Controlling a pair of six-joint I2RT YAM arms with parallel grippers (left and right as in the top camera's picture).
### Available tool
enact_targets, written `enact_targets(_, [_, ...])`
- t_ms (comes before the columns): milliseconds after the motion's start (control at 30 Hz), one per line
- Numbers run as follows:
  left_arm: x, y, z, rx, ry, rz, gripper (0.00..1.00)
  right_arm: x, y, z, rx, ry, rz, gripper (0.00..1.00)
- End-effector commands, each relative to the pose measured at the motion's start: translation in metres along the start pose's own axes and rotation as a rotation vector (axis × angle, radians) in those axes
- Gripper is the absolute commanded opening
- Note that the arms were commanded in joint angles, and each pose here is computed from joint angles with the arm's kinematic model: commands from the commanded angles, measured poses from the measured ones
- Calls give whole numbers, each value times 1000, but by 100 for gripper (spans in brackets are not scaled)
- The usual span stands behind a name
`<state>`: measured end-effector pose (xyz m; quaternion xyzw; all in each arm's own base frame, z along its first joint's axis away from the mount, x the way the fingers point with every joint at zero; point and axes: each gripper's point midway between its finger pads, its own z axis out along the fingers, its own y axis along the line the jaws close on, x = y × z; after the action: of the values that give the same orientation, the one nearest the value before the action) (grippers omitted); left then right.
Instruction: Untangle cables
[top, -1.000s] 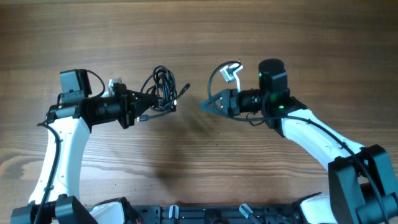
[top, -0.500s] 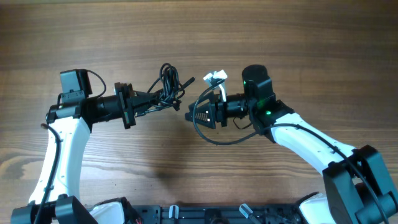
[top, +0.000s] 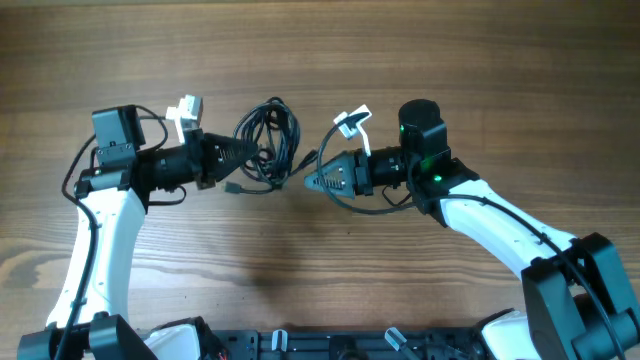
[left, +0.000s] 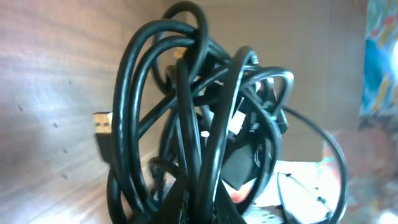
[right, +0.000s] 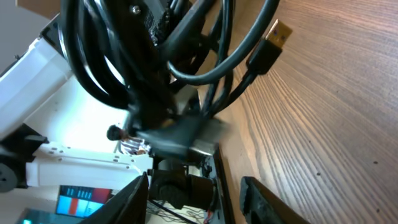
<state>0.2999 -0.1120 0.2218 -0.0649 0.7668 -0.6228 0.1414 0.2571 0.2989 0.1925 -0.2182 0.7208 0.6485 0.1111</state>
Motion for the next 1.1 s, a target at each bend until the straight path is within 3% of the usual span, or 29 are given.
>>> enact_targets(0, [-2, -1, -1, -2, -8, 151, 4, -2, 12, -1, -28, 11, 19, 50])
enact_targets(100, [-10, 19, -2, -120, -50, 147, 4, -5, 9, -1, -11, -6, -14, 58])
enact_targets(300, [-5, 68, 9, -437, -47, 123, 4, -8, -30, -4, 176, -77, 23, 64])
enact_targets(433, [1, 91, 18, -636, -45, 132, 22, 6, -77, -18, 417, -95, 99, 67])
enact_targets(467, [4, 93, 23, -662, -34, 148, 38, 8, -85, -21, 462, -98, 108, 69])
enact_targets(500, [6, 97, 26, -706, -26, 169, 77, 10, -94, -26, 514, -105, 125, 70])
enact_targets(533, [7, 100, 28, -739, -30, 173, 93, 11, -99, -29, 544, -110, 135, 70])
enact_targets(567, [6, 104, 26, -785, -49, 163, 99, 12, -103, -31, 571, -115, 144, 70])
enact_targets(633, [2, 112, 20, -872, -115, 113, 100, 14, -110, -36, 617, -123, 157, 72])
enact_targets(767, [7, 102, 34, -788, -79, 112, 100, 15, -111, -36, 621, -116, 148, 74])
enact_targets(933, [-10, 118, 10, -947, -209, 79, 98, 21, -119, -43, 678, -111, 174, 75])
enact_targets(1067, [-25, 109, 4, -962, -259, 103, 100, 31, -133, -54, 774, -105, 213, 77])
